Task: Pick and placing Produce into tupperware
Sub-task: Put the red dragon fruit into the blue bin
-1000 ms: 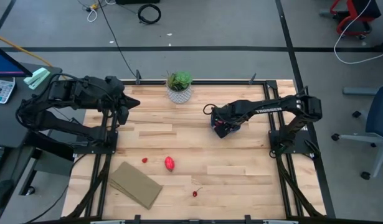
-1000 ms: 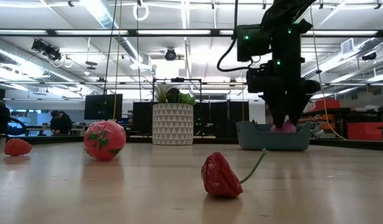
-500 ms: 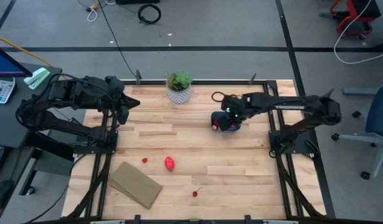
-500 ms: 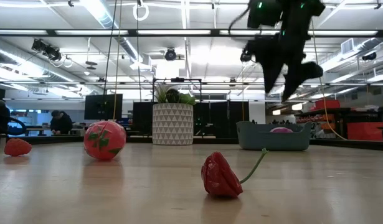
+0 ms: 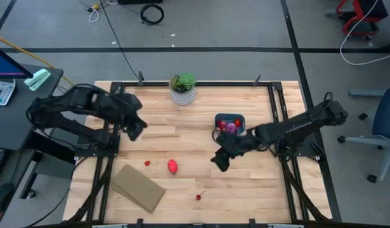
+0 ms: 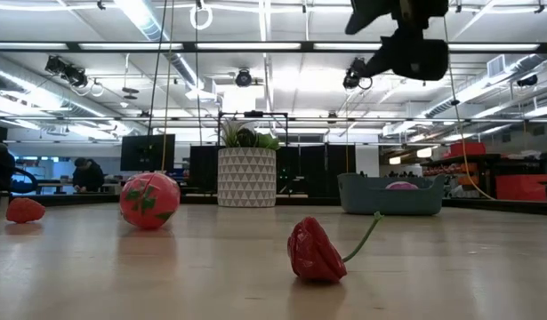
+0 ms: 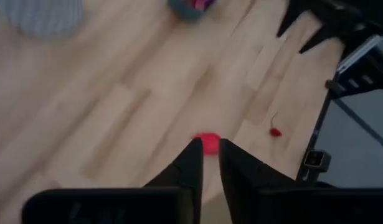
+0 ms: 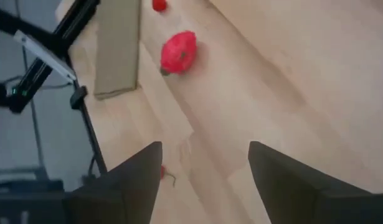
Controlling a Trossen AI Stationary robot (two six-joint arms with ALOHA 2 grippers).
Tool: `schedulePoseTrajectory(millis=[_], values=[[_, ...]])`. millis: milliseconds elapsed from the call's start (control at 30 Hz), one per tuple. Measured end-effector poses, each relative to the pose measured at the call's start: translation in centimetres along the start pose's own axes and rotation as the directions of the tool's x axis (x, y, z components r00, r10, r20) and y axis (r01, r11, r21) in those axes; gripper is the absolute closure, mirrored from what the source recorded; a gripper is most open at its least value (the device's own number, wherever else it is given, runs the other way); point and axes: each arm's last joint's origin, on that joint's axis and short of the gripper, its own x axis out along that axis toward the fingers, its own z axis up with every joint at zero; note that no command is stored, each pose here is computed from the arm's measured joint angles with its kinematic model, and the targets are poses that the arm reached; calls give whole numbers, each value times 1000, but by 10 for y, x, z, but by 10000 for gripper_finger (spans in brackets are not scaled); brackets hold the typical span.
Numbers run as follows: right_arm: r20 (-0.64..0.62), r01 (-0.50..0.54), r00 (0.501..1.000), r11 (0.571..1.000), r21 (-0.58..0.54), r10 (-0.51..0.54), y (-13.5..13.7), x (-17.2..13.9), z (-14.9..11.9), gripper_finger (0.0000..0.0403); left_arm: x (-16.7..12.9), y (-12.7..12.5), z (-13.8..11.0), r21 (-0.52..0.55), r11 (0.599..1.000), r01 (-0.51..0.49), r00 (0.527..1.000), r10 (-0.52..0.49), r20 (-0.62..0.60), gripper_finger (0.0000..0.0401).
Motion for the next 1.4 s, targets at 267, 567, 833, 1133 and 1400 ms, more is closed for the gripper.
schedulePoseTrajectory(millis=[267,567,833,1133,1400], values=[[-31,74,997,982,174,-69,6,27,-24,151,63,-34,-1,-137,988,-67,970,32,-241,277],[-50,101,994,972,214,-92,4,37,-27,152,150,-70,-17,-94,972,-214,905,161,-394,229],[-57,99,994,981,170,-90,4,35,-27,152,204,-94,-50,-186,909,-373,841,246,-482,205],[-61,100,993,994,31,-98,3,35,-27,149,227,-108,-69,-540,680,-496,862,312,-399,183],[-62,96,993,993,-69,-100,2,35,-27,149,266,-113,-84,-707,490,-509,860,328,-392,178]])
